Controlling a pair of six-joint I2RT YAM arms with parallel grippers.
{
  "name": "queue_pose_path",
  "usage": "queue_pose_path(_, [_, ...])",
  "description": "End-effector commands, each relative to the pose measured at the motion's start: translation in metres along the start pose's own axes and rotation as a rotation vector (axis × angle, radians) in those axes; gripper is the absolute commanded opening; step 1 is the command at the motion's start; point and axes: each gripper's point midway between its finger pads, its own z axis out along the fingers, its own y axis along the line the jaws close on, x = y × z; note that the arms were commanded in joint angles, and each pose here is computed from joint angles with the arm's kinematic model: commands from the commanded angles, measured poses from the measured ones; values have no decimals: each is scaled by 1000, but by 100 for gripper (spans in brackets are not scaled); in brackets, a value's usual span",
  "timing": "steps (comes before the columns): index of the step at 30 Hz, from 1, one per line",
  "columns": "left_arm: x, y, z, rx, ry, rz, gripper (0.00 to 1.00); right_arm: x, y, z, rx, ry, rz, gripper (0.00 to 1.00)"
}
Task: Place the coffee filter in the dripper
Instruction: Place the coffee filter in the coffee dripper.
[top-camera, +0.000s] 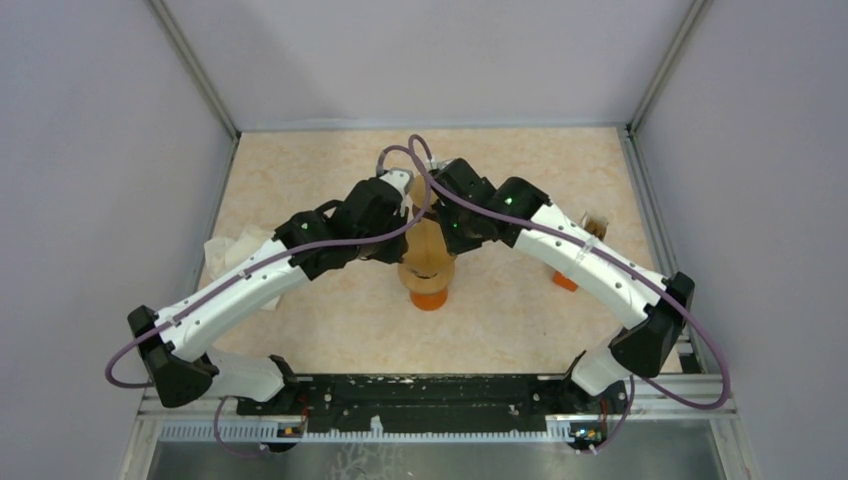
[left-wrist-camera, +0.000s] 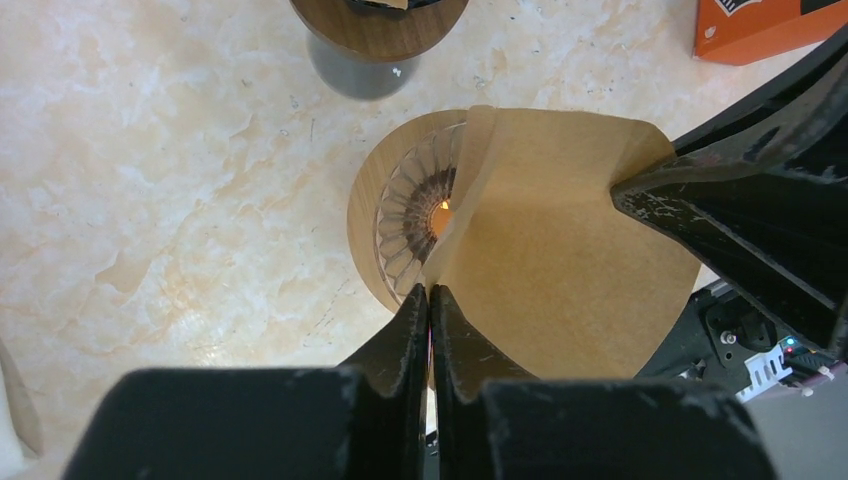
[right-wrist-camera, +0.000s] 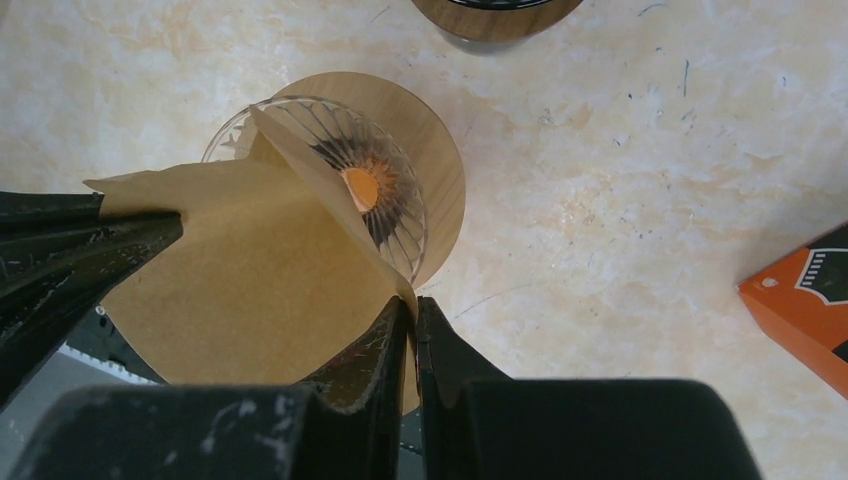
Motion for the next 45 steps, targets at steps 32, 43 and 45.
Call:
queue_pose_path(32, [-14,-25,-13,196,-63,90,0,-52,29,-18,-195,-206,-98,33])
queue_pose_path(43, [-8,-17,-15,154,-43,85,0,-48,10,-6,-146,-182,-62,0])
queue_pose_path(45, [-5,-10,-13,119,-32,73,0,-45,7,-6,-138,-175,-55,0])
